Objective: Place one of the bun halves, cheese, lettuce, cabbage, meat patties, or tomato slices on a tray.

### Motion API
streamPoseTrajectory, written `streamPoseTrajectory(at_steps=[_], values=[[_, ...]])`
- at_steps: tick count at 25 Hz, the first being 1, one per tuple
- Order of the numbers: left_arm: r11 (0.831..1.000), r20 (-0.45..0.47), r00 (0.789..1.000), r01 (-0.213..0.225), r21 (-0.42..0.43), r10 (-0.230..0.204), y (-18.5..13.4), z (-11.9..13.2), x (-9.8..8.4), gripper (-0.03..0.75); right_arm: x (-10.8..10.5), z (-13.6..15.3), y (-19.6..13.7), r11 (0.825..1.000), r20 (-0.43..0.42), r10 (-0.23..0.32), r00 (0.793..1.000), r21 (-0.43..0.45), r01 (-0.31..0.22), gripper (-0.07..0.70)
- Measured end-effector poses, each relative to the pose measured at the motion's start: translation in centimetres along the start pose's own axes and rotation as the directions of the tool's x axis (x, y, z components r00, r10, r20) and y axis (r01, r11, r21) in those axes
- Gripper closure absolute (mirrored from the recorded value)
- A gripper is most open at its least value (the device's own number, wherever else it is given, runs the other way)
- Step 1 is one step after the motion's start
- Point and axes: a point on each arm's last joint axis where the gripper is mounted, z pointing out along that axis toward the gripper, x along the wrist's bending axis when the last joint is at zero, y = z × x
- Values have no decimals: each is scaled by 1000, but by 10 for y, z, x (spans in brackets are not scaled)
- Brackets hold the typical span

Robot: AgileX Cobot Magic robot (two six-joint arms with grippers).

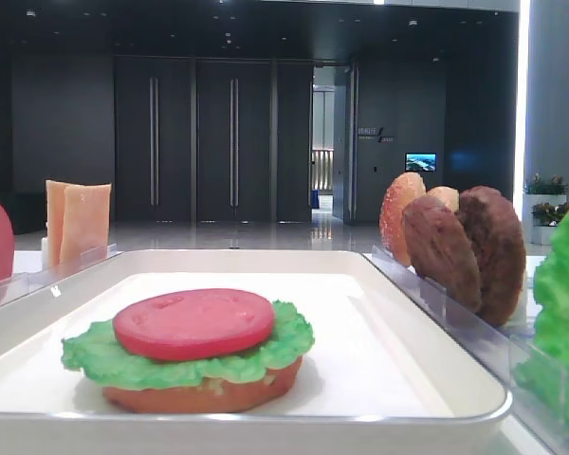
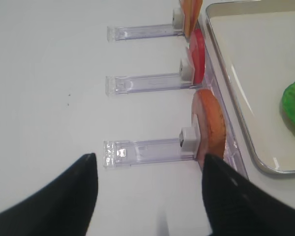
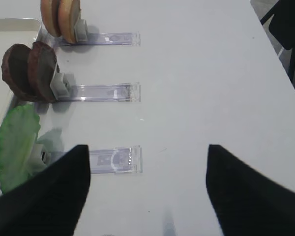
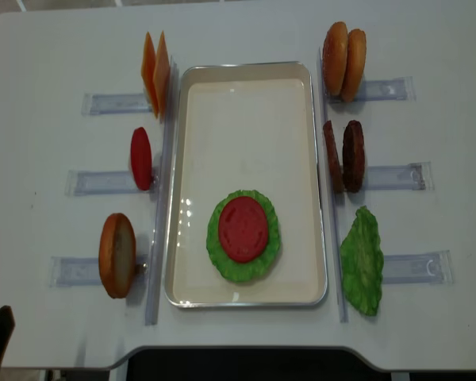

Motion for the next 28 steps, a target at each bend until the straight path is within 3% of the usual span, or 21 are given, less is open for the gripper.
streamPoseTrajectory(at_steps=[8,11,14,28], values=[[1000,-1,1000,6,-2,-6,0,0,0,204,0,0,0,1000,0,0,1000,0,0,155],[1000,-1,1000,6,-3,-6,0,0,0,92,0,0,0,1000,0,0,1000,0,0,155],[1000,-1,1000,11,-3,-11,0,0,0,38,0,0,0,1000,0,0,1000,0,0,155],[1000,-1,1000,17,-3,-17,0,0,0,24,0,0,0,1000,0,0,1000,0,0,155]])
